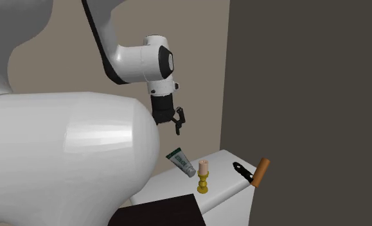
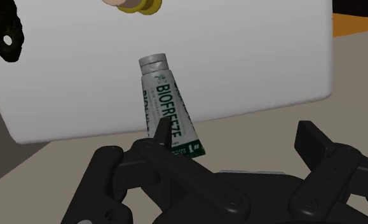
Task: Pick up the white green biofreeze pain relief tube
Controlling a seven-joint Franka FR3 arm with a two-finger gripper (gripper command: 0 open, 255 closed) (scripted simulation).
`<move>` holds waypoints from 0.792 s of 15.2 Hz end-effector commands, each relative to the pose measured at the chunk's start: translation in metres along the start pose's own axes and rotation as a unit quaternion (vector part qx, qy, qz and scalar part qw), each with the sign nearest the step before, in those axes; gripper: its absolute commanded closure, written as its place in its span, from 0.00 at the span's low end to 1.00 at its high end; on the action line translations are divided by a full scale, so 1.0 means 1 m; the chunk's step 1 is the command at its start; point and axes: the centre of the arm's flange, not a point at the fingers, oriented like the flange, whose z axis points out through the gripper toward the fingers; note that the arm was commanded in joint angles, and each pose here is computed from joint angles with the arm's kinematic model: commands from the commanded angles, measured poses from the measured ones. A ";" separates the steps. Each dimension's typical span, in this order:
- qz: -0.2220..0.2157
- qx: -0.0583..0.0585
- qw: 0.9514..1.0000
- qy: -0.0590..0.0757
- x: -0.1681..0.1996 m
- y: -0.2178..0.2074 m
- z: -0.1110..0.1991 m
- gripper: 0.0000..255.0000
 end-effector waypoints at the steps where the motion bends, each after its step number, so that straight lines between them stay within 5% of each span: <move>1: -0.012 -0.005 1.000 -0.002 0.006 0.012 0.023 0.00; 12: -0.057 -0.021 0.998 -0.009 0.041 0.063 0.130 0.00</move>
